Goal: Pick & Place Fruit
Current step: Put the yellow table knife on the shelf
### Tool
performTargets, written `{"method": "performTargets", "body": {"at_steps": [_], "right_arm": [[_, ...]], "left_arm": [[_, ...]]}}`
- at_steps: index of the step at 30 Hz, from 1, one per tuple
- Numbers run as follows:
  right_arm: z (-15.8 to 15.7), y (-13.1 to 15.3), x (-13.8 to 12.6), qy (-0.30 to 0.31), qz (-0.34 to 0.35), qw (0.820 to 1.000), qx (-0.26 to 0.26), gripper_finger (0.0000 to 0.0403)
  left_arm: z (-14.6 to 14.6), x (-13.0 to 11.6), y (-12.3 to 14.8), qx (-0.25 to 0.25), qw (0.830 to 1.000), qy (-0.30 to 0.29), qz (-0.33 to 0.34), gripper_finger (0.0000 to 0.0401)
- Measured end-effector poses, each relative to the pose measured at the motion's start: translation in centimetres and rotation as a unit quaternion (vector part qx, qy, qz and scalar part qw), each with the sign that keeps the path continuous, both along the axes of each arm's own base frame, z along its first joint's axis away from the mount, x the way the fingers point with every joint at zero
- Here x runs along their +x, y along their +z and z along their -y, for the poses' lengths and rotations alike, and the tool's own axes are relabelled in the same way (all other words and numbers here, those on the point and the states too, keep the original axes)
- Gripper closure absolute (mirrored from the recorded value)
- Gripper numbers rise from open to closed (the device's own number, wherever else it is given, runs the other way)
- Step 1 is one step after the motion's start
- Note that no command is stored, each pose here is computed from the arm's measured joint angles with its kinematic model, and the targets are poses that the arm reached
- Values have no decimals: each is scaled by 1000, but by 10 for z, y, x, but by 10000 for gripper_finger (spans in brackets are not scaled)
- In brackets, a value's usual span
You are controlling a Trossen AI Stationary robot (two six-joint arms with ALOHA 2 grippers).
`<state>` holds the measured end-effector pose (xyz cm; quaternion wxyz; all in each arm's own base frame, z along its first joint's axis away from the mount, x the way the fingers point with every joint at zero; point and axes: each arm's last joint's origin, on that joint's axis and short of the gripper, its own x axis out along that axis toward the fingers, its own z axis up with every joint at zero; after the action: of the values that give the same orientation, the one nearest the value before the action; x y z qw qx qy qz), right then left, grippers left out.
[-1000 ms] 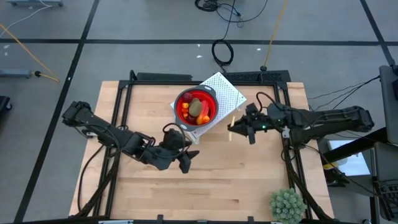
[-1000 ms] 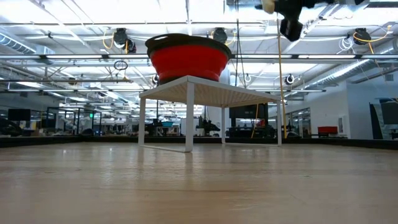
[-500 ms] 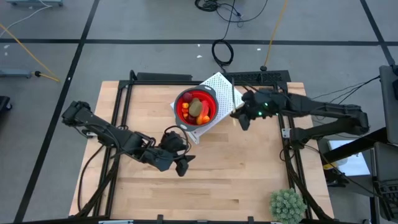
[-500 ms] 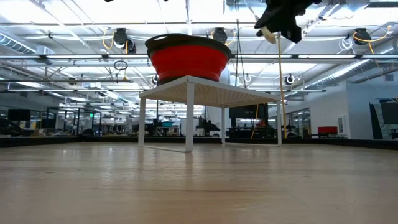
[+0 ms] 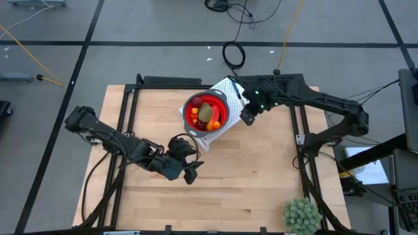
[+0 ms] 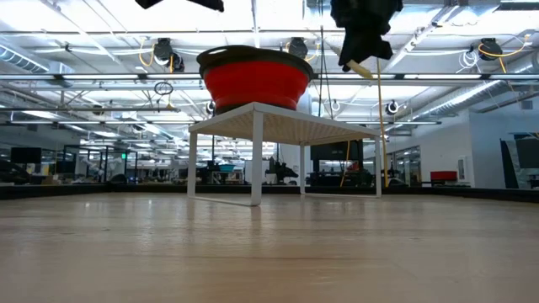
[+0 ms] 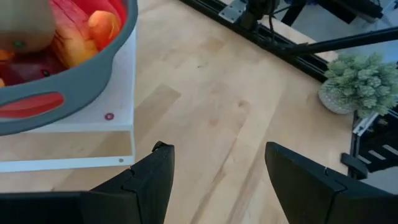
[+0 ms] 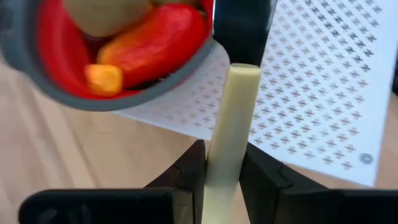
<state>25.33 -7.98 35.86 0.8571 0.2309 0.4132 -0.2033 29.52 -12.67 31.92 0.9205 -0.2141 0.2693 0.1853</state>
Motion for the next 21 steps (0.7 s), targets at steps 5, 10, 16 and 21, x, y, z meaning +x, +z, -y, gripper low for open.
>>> {"method": "performTargets", "body": {"at_steps": [5, 10, 16, 21], "right_arm": [[15, -8, 4, -11, -22, 1000, -1, 335], [26, -17, 7, -25, -45, 999, 8, 335], [33, -28, 8, -33, -81, 996, 23, 335], [37, -30, 7, -29, -80, 995, 46, 335]], "left_arm": [[1, -3, -3, 8, 1000, 5, 15, 151], [1, -6, -10, 13, 999, -20, 47, 151], [-6, -20, -22, 14, 992, -61, 110, 151], [-15, -39, -37, 15, 983, -84, 162, 151]]}}
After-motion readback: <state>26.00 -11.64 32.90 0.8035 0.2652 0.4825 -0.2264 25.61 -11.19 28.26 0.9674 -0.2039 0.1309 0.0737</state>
